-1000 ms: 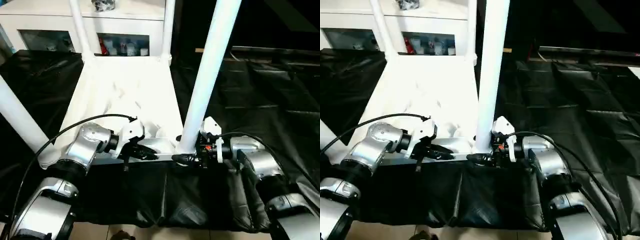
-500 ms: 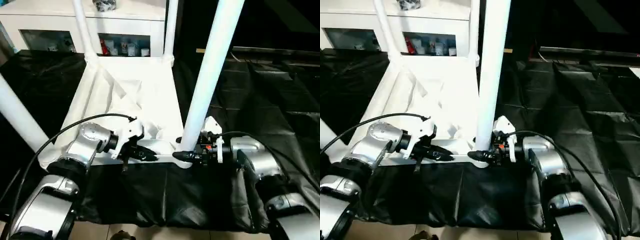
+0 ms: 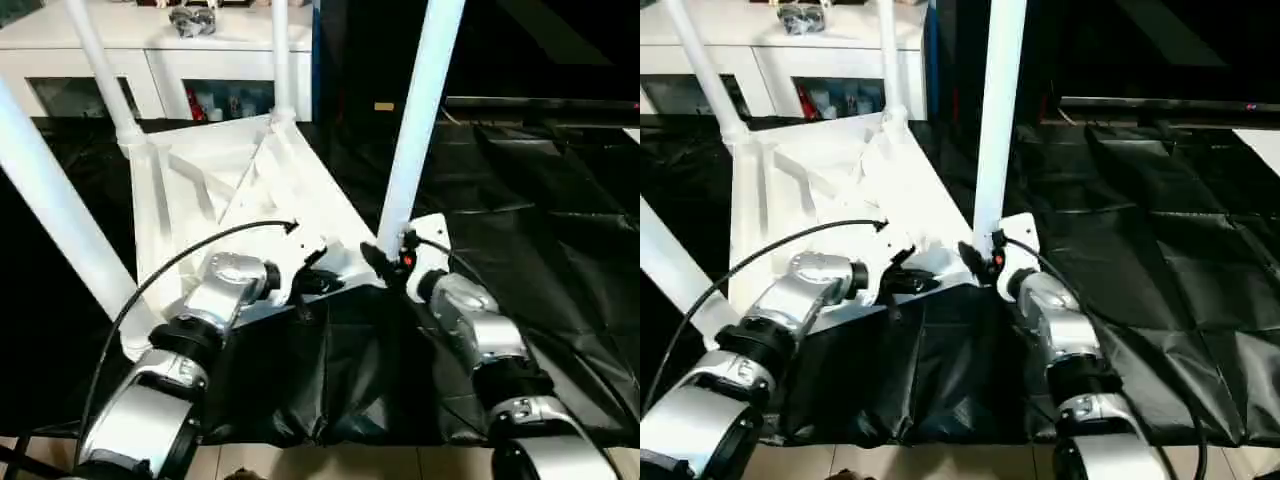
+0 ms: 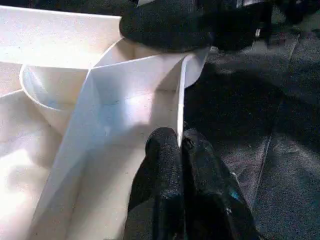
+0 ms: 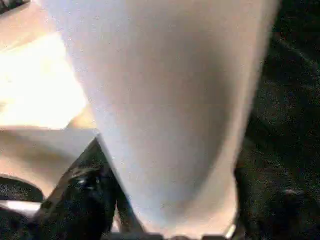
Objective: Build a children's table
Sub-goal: Rotate leg to tighten
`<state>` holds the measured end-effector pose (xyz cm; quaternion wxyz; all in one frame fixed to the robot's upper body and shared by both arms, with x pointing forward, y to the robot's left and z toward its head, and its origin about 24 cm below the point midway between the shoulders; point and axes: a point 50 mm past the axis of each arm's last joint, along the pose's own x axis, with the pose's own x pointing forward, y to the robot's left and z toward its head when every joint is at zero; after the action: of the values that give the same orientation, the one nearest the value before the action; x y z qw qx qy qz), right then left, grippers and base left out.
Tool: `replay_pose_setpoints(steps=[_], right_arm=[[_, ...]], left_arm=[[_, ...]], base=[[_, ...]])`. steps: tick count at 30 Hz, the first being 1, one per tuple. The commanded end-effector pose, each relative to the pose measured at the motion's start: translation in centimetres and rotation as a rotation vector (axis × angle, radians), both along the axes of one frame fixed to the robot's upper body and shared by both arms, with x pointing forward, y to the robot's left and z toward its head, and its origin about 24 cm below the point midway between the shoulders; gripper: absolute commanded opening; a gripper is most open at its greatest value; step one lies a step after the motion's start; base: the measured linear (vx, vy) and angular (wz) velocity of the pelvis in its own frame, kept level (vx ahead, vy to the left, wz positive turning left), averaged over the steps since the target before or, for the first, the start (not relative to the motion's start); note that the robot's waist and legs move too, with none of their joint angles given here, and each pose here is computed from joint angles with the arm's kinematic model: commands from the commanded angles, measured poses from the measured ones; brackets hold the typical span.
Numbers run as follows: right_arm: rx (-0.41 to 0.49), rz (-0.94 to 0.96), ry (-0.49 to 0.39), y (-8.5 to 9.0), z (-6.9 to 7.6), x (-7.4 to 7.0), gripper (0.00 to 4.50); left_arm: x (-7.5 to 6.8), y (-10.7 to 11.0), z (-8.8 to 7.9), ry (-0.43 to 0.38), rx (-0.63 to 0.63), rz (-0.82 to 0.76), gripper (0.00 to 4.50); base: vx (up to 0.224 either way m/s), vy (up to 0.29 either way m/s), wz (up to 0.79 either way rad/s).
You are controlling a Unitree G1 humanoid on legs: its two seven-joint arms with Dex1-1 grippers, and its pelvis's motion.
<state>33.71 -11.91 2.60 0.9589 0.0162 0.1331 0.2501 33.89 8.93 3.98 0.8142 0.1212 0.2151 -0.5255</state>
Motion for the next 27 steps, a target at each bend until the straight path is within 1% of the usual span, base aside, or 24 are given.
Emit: replay_pose_setpoints(steps=[1,3,4,5,6,9,11,13,15,17,18,20,21,24,27], right_arm=[[0.046,0.189,-0.006,3.8,0.3,-0.8,3.59],[0.057,0.215,-0.013,2.5,0.5,-0.8,3.64],[0.039,0.258,-0.018,1.5,0.7,-0.8,3.82],[0.025,0.286,-0.025,1.1,0.8,-0.9,3.82],[0.017,0.303,-0.029,0.9,0.9,-0.9,4.03],[-0.026,0.419,-0.027,0.0,1.0,-1.3,4.17],[-0.031,0.451,-0.025,-0.2,1.1,-1.5,4.17],[-0.044,0.595,-0.003,-1.2,1.3,-1.9,4.17],[-0.033,0.664,0.021,-1.6,1.5,-2.1,4.17],[-0.032,0.720,0.042,-1.8,1.6,-2.2,3.89],[-0.032,0.757,0.061,-1.9,1.6,-2.3,3.89],[-0.030,0.825,0.107,-1.8,1.4,-2.5,3.64],[-0.027,0.837,0.116,-1.8,1.4,-2.6,3.64],[-0.011,0.862,0.117,-1.5,1.5,-2.5,3.33],[-0.002,0.879,0.118,-1.2,1.4,-2.6,3.19]], left_arm=[[-0.8,-2.5,-0.2,0.003,-0.039,-0.086,0.00],[-0.7,-1.5,-0.1,-0.007,-0.026,-0.106,0.00],[-0.6,-0.5,0.0,-0.003,-0.019,-0.110,0.00],[-0.7,-0.2,0.0,0.000,-0.022,-0.122,0.00],[-0.7,-0.1,0.1,0.001,-0.024,-0.131,0.00],[-1.2,0.8,0.4,0.020,-0.048,-0.208,0.00],[-1.3,1.0,0.4,0.023,-0.055,-0.233,0.00],[-1.7,1.9,0.6,0.058,-0.067,-0.300,0.00],[-1.8,2.4,0.7,0.070,-0.059,-0.320,0.00],[-1.8,2.7,0.7,0.081,-0.052,-0.335,0.00],[-1.8,2.9,0.7,0.084,-0.041,-0.345,0.00],[-1.8,3.3,0.7,0.091,-0.021,-0.358,0.00],[-1.8,3.4,0.7,0.092,-0.019,-0.360,0.00],[-1.6,3.6,0.9,0.094,-0.018,-0.366,0.00],[-1.6,3.7,1.0,0.097,-0.017,-0.370,0.00]], base=[[0.000,0.000,0.00],[0.000,0.000,0.00],[0.000,0.000,0.00],[0.000,0.000,0.00],[0.000,0.000,0.00],[0.000,0.000,0.00],[0.000,0.000,0.00],[0.000,0.000,0.00],[0.000,0.000,0.00],[0.000,0.000,0.00],[0.000,0.000,0.00],[0.000,0.000,0.00],[0.000,0.000,0.00],[0.000,0.000,0.00],[0.000,0.000,0.00]])
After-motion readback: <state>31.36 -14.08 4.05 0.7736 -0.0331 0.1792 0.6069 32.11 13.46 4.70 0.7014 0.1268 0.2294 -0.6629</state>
